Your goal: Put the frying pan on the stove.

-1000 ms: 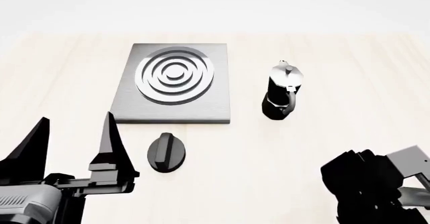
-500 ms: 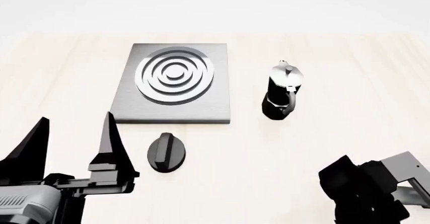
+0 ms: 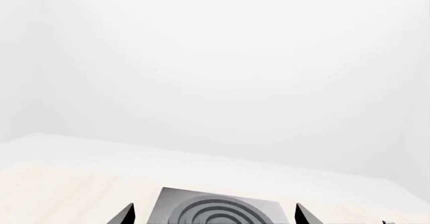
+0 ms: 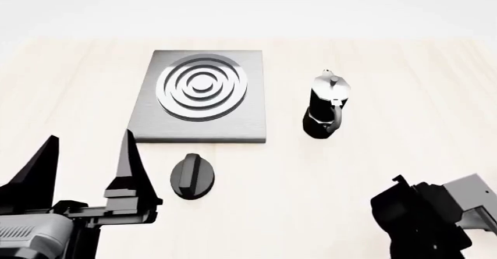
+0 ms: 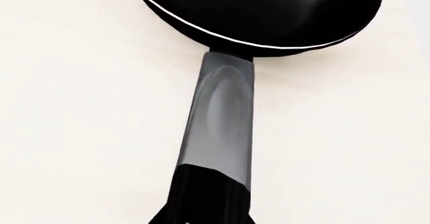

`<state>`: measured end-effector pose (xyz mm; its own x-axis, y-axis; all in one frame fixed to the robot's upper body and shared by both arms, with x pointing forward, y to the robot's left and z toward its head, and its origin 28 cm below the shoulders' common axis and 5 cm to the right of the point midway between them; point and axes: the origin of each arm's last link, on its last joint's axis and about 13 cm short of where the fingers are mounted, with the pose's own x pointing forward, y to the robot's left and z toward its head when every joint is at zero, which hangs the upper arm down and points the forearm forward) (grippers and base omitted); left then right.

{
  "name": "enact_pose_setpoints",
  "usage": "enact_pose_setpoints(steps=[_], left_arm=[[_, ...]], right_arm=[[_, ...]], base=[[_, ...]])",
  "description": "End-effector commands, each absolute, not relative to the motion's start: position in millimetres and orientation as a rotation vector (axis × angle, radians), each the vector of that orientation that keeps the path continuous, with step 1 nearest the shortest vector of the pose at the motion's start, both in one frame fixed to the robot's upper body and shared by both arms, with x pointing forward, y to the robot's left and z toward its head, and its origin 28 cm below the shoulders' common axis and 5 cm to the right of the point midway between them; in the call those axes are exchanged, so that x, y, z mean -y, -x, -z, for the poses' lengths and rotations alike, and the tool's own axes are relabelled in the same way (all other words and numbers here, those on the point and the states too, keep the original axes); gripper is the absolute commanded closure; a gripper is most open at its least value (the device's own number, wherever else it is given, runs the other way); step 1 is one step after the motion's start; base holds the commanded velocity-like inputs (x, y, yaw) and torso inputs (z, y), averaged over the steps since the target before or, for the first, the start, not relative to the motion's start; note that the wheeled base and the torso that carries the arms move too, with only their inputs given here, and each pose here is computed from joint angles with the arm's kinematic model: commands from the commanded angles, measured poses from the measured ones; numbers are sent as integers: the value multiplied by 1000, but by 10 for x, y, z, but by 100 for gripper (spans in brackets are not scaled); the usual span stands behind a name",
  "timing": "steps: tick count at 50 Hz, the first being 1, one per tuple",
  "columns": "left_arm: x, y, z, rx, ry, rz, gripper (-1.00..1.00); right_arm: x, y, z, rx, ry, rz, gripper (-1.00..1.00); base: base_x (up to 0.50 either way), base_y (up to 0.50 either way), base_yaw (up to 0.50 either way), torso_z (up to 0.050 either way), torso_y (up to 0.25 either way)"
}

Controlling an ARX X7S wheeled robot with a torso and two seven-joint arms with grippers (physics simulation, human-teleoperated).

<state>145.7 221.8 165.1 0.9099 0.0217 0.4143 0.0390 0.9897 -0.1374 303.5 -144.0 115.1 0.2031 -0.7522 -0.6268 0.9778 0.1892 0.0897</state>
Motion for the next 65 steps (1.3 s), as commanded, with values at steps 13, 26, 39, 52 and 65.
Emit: enact_pose_setpoints(steps=[13, 26, 39, 52, 65], left_arm=[[-2227, -1458, -1625, 421, 144, 6, -100], [-2232, -1446, -1640, 424, 145, 5, -100], [-2240, -1457, -1645, 426, 146, 1, -100], [-2236, -1452, -1649, 426, 146, 2, -100], [-2245, -1449, -1636, 424, 149, -1, -100]], right_arm=[[1448, -2985, -1615, -343, -527, 1221, 100], [1417, -3004, -1875, -299, -481, 1113, 100], [1490, -3003, -2124, -266, -333, 997, 100], [1512, -2946, -2290, -268, -217, 865, 100], [1488, -2933, -2406, -277, -111, 776, 100]], base=[[0, 0, 0, 0, 0], [0, 0, 0, 0, 1], [0, 0, 0, 0, 2], [0, 0, 0, 1, 2], [0, 0, 0, 0, 2]])
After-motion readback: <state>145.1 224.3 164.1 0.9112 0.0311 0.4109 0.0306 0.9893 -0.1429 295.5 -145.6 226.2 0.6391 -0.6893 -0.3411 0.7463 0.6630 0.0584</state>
